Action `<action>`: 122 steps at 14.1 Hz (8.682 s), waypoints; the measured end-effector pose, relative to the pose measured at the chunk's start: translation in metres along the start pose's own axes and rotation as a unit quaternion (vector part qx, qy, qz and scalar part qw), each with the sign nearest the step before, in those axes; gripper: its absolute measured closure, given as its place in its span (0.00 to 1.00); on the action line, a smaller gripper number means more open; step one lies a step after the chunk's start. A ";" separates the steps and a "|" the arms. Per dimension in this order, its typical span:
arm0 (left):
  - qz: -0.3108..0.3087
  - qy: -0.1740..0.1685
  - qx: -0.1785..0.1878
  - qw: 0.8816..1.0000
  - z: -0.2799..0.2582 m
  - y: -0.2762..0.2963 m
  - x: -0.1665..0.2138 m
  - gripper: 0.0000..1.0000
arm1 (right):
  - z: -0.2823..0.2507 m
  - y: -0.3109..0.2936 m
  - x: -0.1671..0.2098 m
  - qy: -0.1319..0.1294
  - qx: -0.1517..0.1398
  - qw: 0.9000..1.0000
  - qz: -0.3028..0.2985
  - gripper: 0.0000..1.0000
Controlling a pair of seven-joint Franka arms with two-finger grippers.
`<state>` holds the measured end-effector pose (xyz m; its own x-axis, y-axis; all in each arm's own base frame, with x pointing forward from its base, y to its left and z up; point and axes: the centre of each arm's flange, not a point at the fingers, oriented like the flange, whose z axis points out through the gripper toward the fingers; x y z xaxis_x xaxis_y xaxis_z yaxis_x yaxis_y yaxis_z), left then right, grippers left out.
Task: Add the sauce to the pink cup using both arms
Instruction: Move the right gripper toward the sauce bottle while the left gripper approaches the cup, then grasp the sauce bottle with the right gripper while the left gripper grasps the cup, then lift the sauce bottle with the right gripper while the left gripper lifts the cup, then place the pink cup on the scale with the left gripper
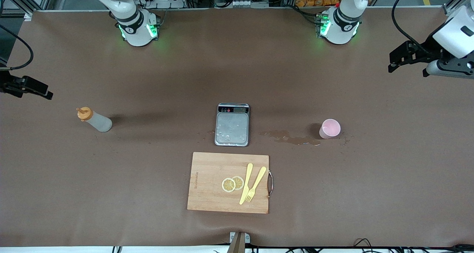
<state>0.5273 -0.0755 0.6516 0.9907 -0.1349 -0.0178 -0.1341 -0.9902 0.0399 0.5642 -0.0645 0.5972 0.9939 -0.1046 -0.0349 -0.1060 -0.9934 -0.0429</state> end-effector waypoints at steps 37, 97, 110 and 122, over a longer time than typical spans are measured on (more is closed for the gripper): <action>-0.026 -0.112 -0.005 0.993 0.293 -0.024 0.051 0.00 | 0.234 0.267 0.019 -0.214 0.175 0.824 0.494 0.00; -0.213 -0.027 -0.066 0.974 0.305 0.262 0.061 0.97 | 0.365 0.108 0.086 -0.369 0.233 0.706 0.557 0.57; -0.313 -0.045 -0.059 0.947 0.375 0.395 0.067 0.97 | 0.253 -0.038 0.104 -0.270 0.074 0.730 0.624 0.58; -0.333 -0.012 -0.070 0.940 0.402 0.418 0.067 0.81 | 0.242 -0.165 0.096 -0.161 -0.041 0.730 0.662 0.59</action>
<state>0.5286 -0.5134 0.2657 0.8531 0.5104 -0.1080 0.5214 -0.8412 0.1434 0.6696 0.1005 0.3596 -0.0394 -0.9733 -0.2260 -0.9532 -0.0312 0.3008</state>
